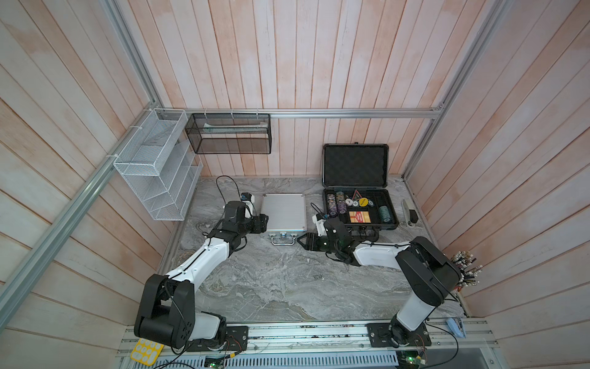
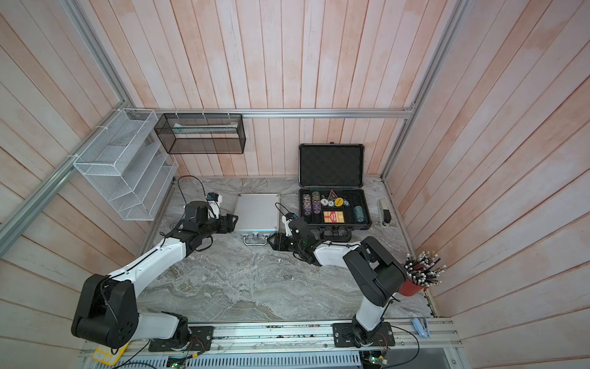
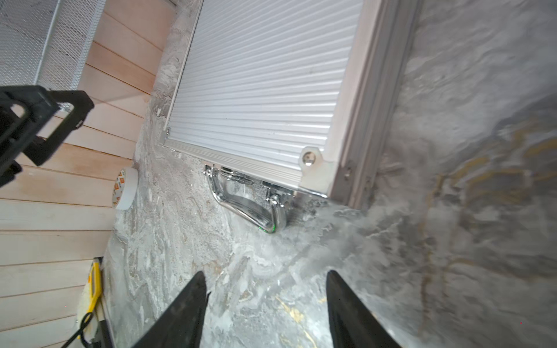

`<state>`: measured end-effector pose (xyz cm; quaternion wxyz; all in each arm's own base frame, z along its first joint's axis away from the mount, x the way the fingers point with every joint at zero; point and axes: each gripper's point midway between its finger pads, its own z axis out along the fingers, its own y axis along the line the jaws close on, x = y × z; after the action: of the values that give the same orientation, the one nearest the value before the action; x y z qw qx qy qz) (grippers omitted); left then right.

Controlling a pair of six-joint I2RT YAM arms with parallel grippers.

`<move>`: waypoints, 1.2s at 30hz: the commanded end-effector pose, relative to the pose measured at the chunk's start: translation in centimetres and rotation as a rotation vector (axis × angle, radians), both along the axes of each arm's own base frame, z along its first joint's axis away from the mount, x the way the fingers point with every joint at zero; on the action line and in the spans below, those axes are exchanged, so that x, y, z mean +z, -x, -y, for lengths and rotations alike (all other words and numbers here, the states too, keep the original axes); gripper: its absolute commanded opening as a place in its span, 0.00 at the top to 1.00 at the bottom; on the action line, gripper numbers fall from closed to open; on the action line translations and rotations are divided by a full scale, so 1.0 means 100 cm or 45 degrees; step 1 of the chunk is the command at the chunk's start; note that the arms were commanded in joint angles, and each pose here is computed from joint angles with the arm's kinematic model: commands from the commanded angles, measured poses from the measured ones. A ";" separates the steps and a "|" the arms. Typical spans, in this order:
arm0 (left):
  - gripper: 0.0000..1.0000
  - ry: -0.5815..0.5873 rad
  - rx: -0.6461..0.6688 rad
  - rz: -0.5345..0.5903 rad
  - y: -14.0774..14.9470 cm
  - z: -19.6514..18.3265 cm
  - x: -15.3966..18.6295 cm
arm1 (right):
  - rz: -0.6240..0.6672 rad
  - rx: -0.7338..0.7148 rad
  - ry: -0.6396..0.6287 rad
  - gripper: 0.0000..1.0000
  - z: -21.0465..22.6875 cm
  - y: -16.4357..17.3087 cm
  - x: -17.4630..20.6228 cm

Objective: Open the poker set cases
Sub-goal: Adjust the poker set case at the center of the board, then pick up the poker set case from the center of the board.

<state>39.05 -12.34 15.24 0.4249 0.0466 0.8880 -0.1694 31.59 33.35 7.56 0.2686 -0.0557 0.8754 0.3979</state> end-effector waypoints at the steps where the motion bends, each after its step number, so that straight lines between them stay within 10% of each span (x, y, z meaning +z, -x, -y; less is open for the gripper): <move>1: 0.24 0.034 0.044 0.047 -0.004 -0.003 0.007 | 0.022 -0.048 -0.106 0.36 -0.020 -0.016 0.008; 24: 0.24 -0.003 0.034 0.063 -0.011 -0.003 0.013 | -0.121 -0.014 -0.170 0.40 -0.051 -0.014 -0.029; 36: 0.24 -0.055 0.003 0.045 -0.012 0.002 0.015 | -0.207 -0.088 -0.190 0.61 -0.049 -0.017 -0.040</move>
<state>40.07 -12.42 16.07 0.4373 0.0428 0.8826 -0.1671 33.21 37.85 4.11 0.2177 0.0186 0.8650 0.4518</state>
